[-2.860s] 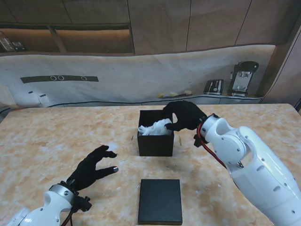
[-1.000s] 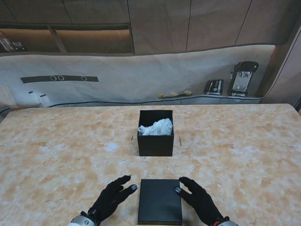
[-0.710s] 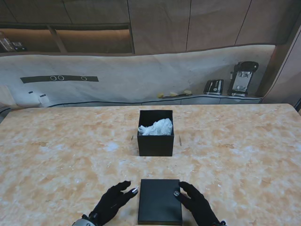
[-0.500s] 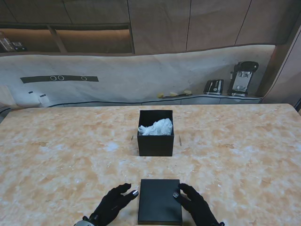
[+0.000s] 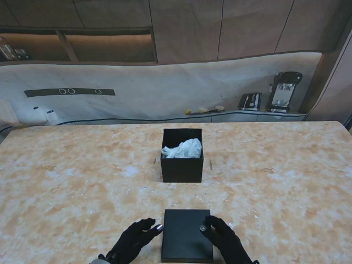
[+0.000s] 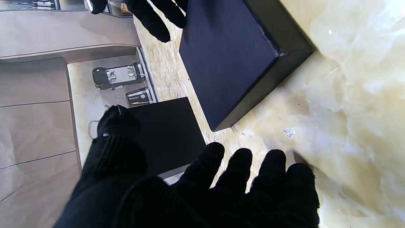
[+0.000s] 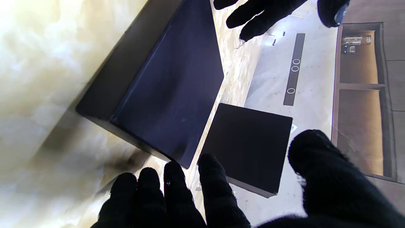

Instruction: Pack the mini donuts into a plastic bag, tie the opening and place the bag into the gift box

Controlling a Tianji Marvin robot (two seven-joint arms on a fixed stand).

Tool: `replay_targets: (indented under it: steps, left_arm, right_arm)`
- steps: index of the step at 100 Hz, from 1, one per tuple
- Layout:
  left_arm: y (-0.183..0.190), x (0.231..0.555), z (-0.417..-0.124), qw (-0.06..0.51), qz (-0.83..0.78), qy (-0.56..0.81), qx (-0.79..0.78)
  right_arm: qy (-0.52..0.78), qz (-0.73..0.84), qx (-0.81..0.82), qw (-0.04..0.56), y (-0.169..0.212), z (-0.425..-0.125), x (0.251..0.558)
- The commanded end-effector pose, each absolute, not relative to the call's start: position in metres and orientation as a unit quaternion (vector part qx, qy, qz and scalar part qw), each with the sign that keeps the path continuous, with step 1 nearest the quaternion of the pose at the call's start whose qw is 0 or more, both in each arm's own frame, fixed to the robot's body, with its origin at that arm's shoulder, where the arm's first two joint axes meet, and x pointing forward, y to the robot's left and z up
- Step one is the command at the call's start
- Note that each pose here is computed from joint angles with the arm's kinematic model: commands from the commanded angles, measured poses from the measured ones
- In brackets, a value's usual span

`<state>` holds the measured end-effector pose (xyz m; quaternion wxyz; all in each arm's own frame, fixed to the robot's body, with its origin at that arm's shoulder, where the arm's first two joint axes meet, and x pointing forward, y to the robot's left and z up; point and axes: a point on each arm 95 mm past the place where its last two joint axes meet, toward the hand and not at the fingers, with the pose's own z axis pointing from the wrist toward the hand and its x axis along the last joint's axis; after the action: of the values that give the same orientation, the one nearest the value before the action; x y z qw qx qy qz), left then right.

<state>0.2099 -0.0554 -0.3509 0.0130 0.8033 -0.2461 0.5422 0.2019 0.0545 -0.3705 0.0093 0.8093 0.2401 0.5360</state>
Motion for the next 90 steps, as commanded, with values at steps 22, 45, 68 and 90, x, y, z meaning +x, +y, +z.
replay_targets:
  steps: [22,45,68,90]
  left_arm:
    - [-0.063,0.206,-0.352,0.035,0.525,-0.247,0.814]
    - [-0.067,0.206,-0.355,0.041,0.516,-0.233,0.823]
    - [-0.076,0.21,-0.36,0.053,0.519,-0.212,0.827]
    - [-0.081,0.213,-0.364,0.064,0.509,-0.201,0.834]
  right_arm:
    - [0.242,0.52,0.819,-0.002,0.061,-0.376,0.195]
    - [0.24,0.516,0.823,-0.007,0.064,-0.378,0.194]
    - [0.241,0.514,0.823,-0.006,0.065,-0.379,0.195]
    - [0.242,0.509,0.826,-0.008,0.066,-0.379,0.194]
